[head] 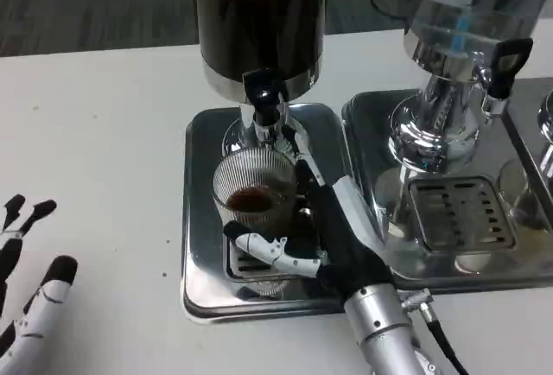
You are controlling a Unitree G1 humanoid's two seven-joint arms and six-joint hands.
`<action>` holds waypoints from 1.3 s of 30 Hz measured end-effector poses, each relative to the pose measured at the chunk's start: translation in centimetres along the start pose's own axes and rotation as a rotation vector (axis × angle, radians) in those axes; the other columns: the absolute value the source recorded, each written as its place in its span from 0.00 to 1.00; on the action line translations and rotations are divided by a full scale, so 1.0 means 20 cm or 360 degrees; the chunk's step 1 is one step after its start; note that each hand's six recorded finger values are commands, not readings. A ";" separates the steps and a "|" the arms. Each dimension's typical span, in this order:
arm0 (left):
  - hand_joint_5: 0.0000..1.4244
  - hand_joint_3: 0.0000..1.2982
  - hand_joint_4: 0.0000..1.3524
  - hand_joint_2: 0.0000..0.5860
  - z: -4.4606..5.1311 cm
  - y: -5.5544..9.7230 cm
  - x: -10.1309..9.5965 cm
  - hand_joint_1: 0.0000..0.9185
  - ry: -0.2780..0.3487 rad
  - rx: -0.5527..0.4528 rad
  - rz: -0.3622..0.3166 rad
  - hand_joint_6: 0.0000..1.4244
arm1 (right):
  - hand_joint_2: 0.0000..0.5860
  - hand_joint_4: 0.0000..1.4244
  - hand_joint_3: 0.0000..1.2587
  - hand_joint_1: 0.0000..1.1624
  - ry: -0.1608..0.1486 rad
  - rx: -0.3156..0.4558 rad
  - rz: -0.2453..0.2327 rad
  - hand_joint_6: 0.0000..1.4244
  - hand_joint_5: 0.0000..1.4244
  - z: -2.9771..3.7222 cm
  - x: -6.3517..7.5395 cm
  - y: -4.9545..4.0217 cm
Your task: Grasp the cup under the faucet to collect the drink, then remove the cup.
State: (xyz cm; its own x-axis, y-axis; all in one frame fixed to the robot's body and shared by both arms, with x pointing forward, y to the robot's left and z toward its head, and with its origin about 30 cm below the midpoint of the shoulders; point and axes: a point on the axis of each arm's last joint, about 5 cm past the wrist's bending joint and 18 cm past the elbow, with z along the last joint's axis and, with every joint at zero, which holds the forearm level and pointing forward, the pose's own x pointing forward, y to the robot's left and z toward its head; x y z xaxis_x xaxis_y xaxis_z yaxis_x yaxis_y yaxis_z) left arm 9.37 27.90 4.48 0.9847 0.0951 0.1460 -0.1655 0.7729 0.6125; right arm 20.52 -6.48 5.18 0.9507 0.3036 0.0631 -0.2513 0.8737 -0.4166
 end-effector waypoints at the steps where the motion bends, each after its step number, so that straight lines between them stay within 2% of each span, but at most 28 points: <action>1: 0.02 0.17 0.00 0.39 0.000 0.00 0.00 0.00 0.0000 0.0000 -0.0001 0.00 | 0.27 0.16 0.06 0.69 -0.0001 -0.0003 -0.0003 0.36 0.26 0.000 0.00 0.001; 7: 0.03 0.18 0.00 0.39 0.000 0.00 0.00 0.00 -0.0001 -0.0001 -0.0008 0.00 | 0.27 0.20 0.12 0.73 -0.0007 -0.0022 -0.0021 0.43 0.30 -0.001 0.00 0.006; 17: 0.03 0.18 0.00 0.40 0.002 0.00 0.00 0.00 -0.0005 -0.0002 -0.0021 0.00 | 0.28 0.27 0.18 0.79 -0.0023 -0.0032 -0.0069 0.66 0.41 0.004 0.00 0.022; 24: 0.03 0.19 0.00 0.39 0.004 0.00 0.01 0.00 -0.0012 -0.0005 -0.0039 0.00 | 0.28 0.31 0.21 0.82 -0.0056 -0.0045 -0.0074 0.80 0.49 0.003 0.00 0.034; 29: 0.03 0.19 0.00 0.39 0.006 -0.01 0.01 0.00 -0.0019 -0.0008 -0.0043 0.00 | 0.30 0.31 0.21 0.82 -0.0072 -0.0053 -0.0086 0.85 0.52 -0.005 -0.01 0.037; 33: 0.02 0.19 0.00 0.39 0.008 -0.01 0.02 0.00 -0.0026 -0.0010 -0.0046 0.00 | 0.30 0.34 0.26 0.84 -0.0079 -0.0054 -0.0125 0.89 0.56 -0.012 -0.02 0.041; 37: 0.02 0.19 0.00 0.39 0.013 -0.01 0.04 0.00 -0.0045 -0.0014 -0.0049 0.00 | 0.22 0.38 0.29 0.85 -0.0090 -0.0056 -0.0154 0.91 0.59 -0.019 -0.03 0.041; 39: 0.02 0.19 0.00 0.39 0.012 -0.01 0.05 0.00 -0.0046 -0.0016 -0.0050 0.00 | 0.21 0.38 0.31 0.85 -0.0087 -0.0045 -0.0174 0.91 0.60 -0.023 -0.03 0.046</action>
State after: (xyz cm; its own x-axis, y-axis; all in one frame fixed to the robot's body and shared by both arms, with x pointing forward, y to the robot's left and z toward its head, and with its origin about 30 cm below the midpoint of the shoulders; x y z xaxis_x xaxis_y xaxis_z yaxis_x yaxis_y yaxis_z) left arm 10.31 27.61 4.61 0.9874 0.0524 0.1495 -0.1337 0.7817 0.6092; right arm 19.73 -6.06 4.35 0.9607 0.2281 0.1582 -0.1409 0.8918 -0.4300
